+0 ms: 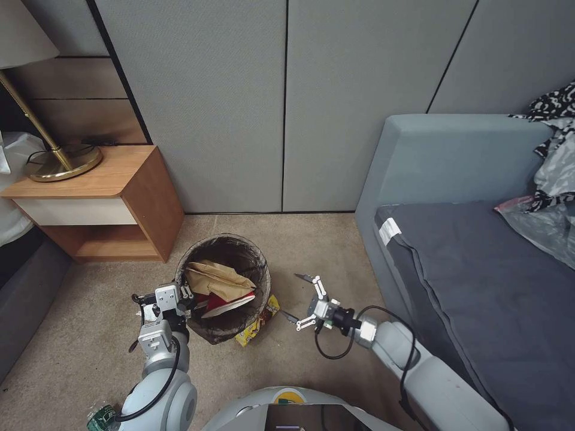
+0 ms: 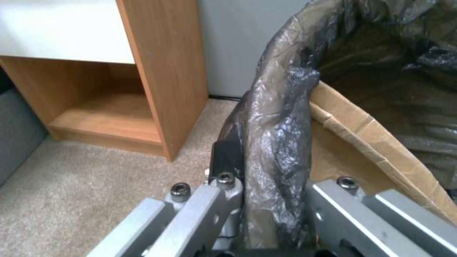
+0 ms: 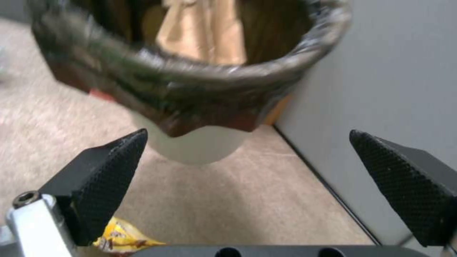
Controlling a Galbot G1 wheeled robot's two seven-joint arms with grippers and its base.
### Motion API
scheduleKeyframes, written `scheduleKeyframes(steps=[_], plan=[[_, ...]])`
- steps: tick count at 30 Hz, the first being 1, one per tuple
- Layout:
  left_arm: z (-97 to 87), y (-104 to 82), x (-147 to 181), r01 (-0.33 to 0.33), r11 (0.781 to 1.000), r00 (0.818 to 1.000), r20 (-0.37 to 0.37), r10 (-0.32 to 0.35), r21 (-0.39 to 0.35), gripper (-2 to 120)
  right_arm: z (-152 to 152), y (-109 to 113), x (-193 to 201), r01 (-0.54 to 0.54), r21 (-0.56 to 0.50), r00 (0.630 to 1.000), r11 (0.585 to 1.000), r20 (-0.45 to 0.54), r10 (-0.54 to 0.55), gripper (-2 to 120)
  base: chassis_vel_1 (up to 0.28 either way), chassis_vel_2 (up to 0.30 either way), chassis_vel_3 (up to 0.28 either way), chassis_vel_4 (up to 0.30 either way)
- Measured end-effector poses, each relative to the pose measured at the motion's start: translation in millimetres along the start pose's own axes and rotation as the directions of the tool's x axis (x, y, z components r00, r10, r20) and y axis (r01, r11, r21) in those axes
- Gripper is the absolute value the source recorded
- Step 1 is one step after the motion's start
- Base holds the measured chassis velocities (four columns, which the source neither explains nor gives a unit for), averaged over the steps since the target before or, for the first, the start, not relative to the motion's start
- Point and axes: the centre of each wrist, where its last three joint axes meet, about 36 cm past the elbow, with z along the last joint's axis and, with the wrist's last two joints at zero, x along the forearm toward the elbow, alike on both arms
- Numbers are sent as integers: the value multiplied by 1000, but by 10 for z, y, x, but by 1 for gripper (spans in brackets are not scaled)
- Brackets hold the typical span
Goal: Pick up the trash bin, then pick up the garbage from the floor and place it into the trash bin.
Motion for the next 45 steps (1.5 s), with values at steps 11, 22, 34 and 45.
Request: scheduleKeyframes(steps=[11,22,34,45], plan=[[-12,-13,-4,5,1000,1000,3,-5,7,3,330,92,-535,226,70,973,972,-69,-221,100,0,0,0,0],[-5,-16,0,11,1000,1000,0,-11,6,3,411,295,-1178,360,113,933,926,-46,-357,100,0,0,0,0],[10,-27,4,14,1000,1000,1,-14,8,3,311,242,-1763,474,284,875,833,-51,-481,100,0,0,0,0],[14,-29,12,13,1000,1000,0,-13,10,3,354,72,-1974,523,420,840,741,-109,-532,100,0,0,0,0]])
